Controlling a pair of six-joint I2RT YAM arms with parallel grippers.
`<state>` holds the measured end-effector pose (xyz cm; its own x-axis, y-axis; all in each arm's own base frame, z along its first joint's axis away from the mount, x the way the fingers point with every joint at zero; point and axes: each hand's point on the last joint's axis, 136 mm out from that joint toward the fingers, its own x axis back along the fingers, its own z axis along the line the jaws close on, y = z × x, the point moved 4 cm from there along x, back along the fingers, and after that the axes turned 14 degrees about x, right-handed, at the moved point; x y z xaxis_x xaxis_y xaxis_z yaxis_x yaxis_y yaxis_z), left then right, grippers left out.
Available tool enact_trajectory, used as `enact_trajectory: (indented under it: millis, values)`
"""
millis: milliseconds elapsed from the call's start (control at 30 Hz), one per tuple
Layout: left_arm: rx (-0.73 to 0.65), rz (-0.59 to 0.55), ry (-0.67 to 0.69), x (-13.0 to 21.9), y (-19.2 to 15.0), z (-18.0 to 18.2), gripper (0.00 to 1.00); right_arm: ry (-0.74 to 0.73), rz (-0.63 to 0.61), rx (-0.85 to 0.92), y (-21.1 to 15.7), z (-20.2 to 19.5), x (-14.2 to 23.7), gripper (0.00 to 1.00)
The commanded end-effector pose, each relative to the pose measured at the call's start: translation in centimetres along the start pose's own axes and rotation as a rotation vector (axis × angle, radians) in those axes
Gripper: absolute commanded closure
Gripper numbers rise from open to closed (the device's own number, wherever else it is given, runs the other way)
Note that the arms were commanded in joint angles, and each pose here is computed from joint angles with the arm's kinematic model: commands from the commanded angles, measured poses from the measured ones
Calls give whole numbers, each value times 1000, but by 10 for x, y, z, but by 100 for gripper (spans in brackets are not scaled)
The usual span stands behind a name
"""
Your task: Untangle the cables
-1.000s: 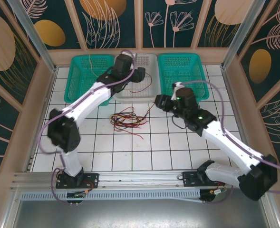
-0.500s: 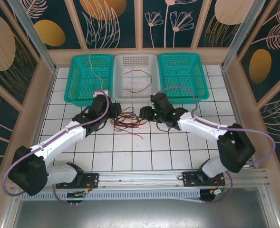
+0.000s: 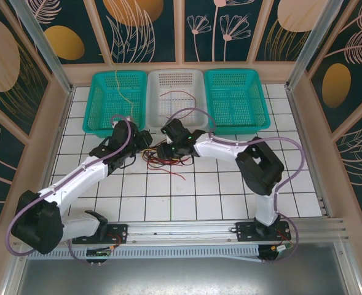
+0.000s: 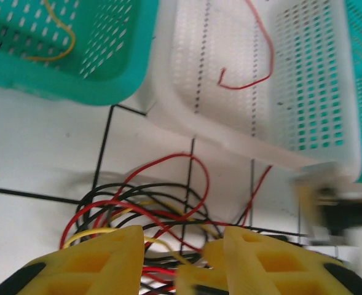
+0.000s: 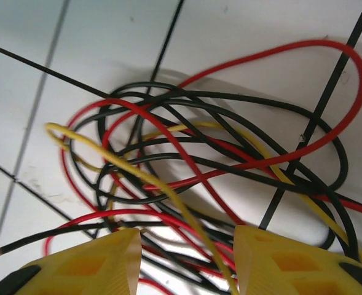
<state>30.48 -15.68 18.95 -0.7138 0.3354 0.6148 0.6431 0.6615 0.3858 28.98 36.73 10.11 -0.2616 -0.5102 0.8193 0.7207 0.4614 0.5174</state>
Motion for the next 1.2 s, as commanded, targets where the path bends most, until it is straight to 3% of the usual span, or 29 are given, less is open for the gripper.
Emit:
enact_trajectory:
  millis: [0, 67, 167, 233, 400, 700, 967, 1167]
  values:
    - [20, -42, -87, 15, 14, -24, 63, -33, 100, 59, -15, -3, -13, 60]
    - [13, -51, -80, 17, 15, -23, 63, -47, 127, 72, -20, -3, -19, 62]
    - [8, -58, -82, 19, 16, -24, 63, -63, 135, 74, -25, -3, -18, 76]
    - [4, -63, -94, 20, 17, -26, 63, -69, 115, 67, -24, -3, -10, 87]
    - [-32, -61, -105, 18, 19, -33, 63, -36, 24, 70, -16, 8, 23, 100]
    - [-55, 16, -171, 9, 8, -40, 60, 59, -112, 48, -7, 27, 92, 100]
    - [-109, 30, -363, 27, 7, -69, 50, 72, -318, 118, 24, 41, 174, 100]
    - [-109, 6, -525, 47, 10, -90, 44, 6, -410, 121, 41, 31, 210, 100]
